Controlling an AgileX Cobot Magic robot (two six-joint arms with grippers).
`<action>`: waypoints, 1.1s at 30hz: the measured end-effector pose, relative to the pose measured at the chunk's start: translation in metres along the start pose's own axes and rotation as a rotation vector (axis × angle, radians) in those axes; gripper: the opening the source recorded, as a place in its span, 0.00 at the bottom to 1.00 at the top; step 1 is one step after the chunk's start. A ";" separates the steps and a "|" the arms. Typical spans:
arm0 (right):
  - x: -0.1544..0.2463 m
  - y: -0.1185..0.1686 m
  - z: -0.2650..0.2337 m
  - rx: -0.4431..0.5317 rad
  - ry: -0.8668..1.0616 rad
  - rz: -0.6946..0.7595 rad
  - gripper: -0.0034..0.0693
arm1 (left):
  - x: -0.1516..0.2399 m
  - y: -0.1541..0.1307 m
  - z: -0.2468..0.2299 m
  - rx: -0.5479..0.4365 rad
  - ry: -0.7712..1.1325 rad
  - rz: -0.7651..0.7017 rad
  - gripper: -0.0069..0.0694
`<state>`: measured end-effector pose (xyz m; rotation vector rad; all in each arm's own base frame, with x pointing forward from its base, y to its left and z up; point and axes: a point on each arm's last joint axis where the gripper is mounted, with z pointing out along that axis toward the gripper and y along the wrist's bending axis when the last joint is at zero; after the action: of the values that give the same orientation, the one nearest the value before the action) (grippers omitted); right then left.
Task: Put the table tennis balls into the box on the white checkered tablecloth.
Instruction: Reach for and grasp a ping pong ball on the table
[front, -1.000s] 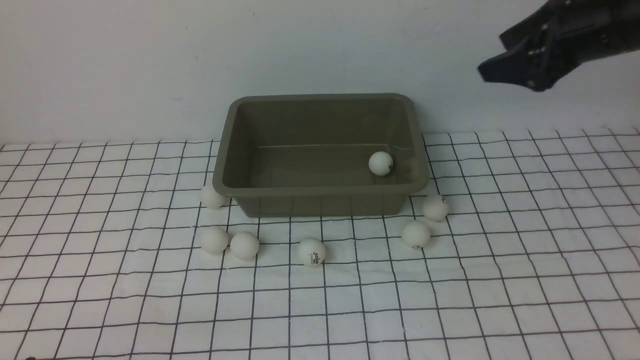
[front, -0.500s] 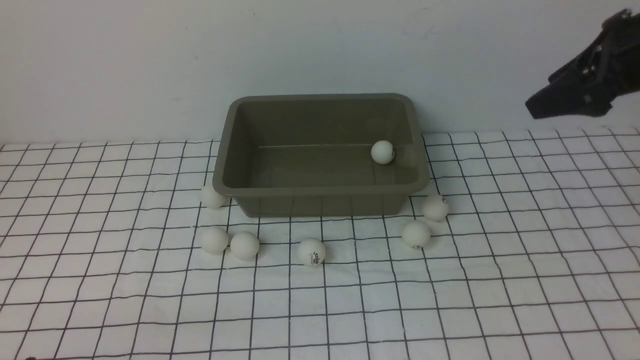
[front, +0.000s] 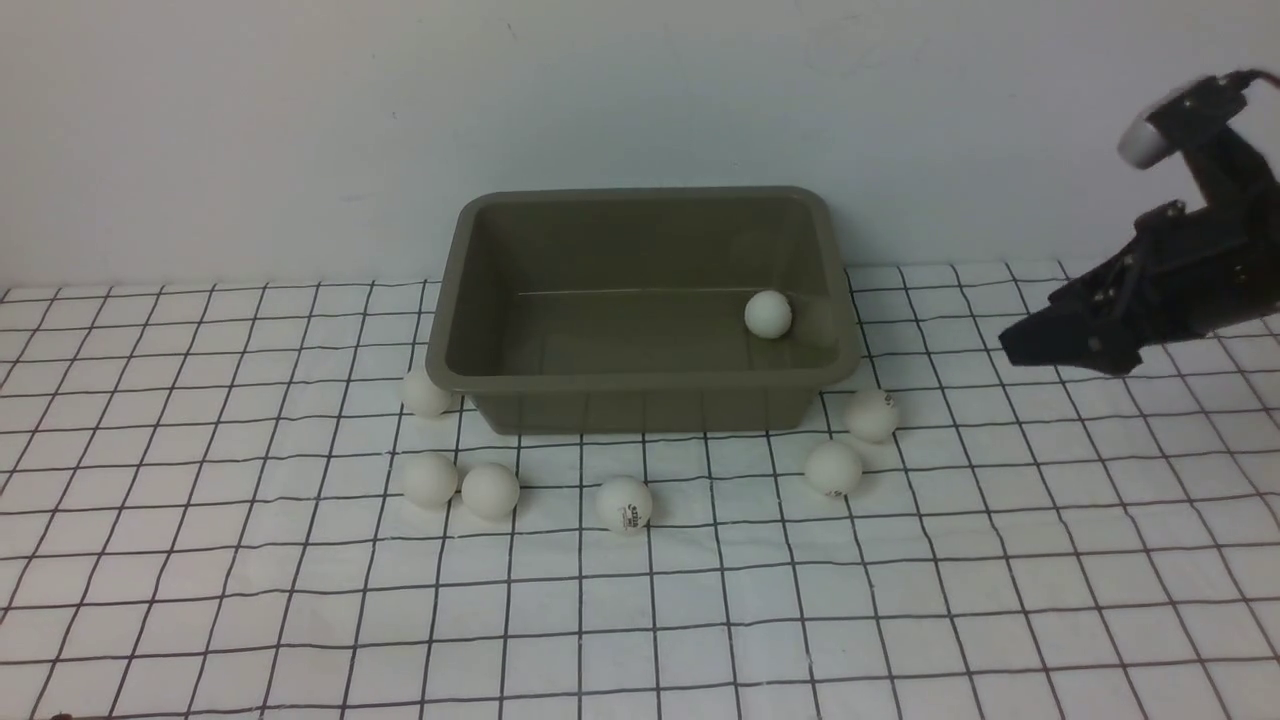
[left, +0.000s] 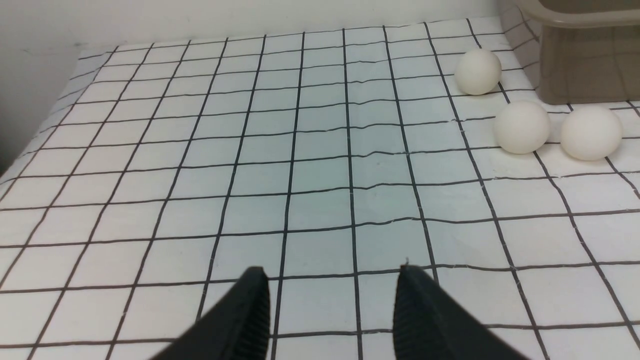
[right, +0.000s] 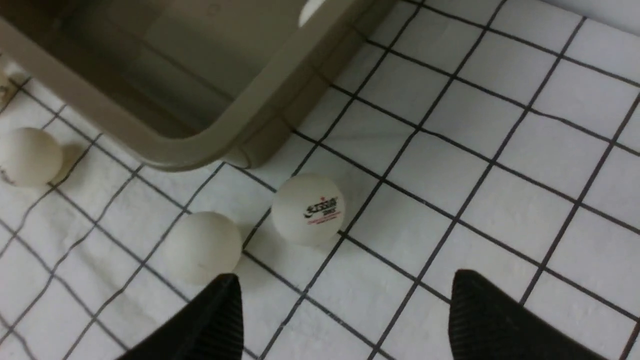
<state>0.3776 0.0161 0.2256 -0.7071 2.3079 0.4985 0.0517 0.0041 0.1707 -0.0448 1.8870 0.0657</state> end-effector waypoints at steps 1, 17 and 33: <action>0.002 -0.002 0.007 0.007 0.006 0.008 0.73 | 0.000 0.000 0.000 0.000 0.000 0.000 0.50; -0.002 0.029 0.086 -0.047 0.077 -0.043 0.73 | 0.000 0.000 0.000 0.000 0.000 0.000 0.50; -0.002 0.025 0.088 -0.003 0.072 -0.057 0.67 | 0.000 0.000 0.000 0.000 0.000 0.000 0.50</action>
<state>0.4063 0.0825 0.1688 -0.8020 2.3469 0.4567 0.0517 0.0041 0.1707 -0.0448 1.8870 0.0657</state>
